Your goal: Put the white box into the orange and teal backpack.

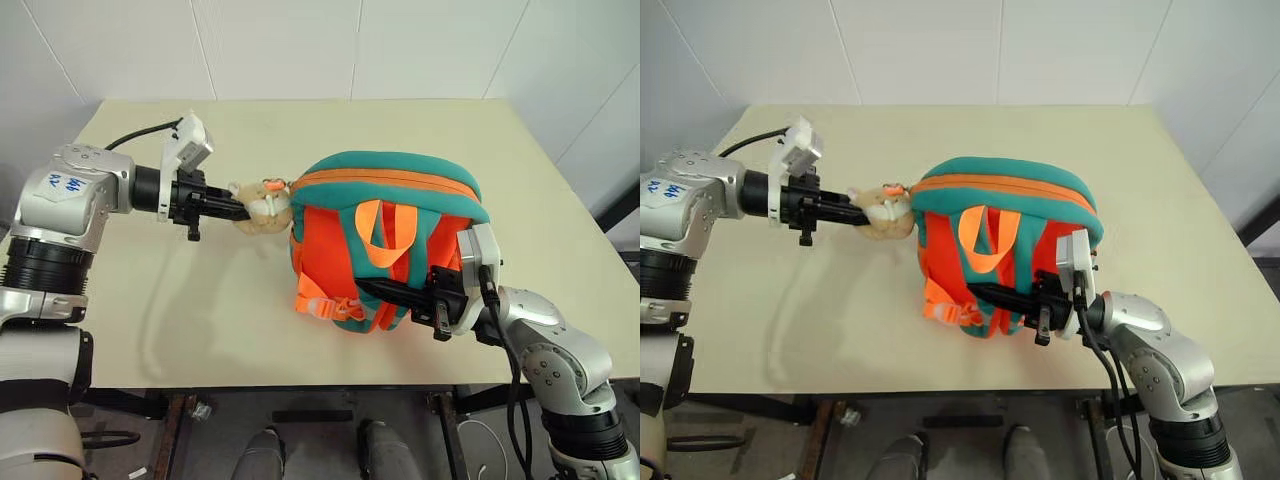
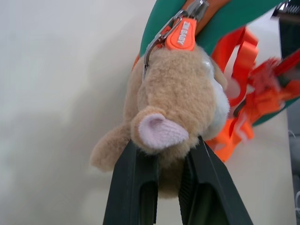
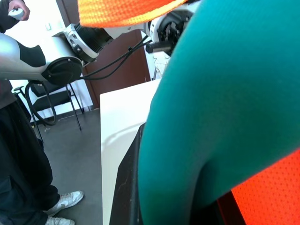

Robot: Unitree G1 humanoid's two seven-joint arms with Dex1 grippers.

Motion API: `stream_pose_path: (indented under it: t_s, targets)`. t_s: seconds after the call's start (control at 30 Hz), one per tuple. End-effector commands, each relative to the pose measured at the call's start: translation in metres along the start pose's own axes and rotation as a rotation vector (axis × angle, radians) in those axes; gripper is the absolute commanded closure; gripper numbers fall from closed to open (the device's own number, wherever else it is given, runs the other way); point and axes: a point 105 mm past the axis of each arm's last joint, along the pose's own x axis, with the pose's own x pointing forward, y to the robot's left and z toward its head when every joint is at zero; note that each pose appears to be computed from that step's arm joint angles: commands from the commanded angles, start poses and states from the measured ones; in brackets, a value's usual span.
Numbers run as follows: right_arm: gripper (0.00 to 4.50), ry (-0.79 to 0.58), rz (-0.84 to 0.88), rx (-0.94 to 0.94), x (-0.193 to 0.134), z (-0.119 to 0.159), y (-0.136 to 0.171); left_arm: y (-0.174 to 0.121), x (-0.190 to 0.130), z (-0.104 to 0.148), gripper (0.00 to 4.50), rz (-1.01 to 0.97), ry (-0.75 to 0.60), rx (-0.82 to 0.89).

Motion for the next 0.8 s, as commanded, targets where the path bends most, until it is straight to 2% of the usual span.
stream_pose_path:
  t_s: [0.03, 0.17, 0.43, 0.5, 0.6, 0.7, 0.77, 0.8]
  targets:
    - [4.5, -0.039, 0.016, -0.036, 0.0, 0.011, 0.005, 0.015, -0.007, -0.021, 4.28, 0.066, 0.125, -0.008]
    - [4.5, -0.034, 0.005, -0.049, -0.001, 0.013, 0.002, 0.02, 0.011, -0.053, 4.28, 0.039, 0.28, 0.01]
    - [4.5, -0.006, -0.016, -0.069, -0.003, 0.013, -0.003, 0.008, 0.054, -0.091, 4.3, -0.078, 0.38, 0.03]
    - [4.5, 0.008, -0.027, -0.079, -0.004, 0.013, -0.005, 0.005, 0.063, -0.09, 4.3, -0.107, 0.331, 0.046]
    - [4.5, 0.069, -0.107, -0.107, -0.01, 0.013, -0.015, 0.002, 0.072, -0.062, 4.3, -0.127, 0.103, 0.07]
    - [4.5, 0.18, -0.18, -0.117, -0.022, 0.009, -0.023, 0.0, 0.068, -0.044, 4.31, -0.131, -0.031, 0.08]
    - [3.83, 0.284, -0.183, -0.137, -0.034, 0.009, -0.022, 0.003, 0.058, -0.036, 4.31, -0.079, -0.109, 0.124]
    - [3.56, 0.31, -0.183, -0.143, -0.039, 0.011, -0.021, 0.006, 0.054, -0.035, 3.96, -0.038, -0.132, 0.155]
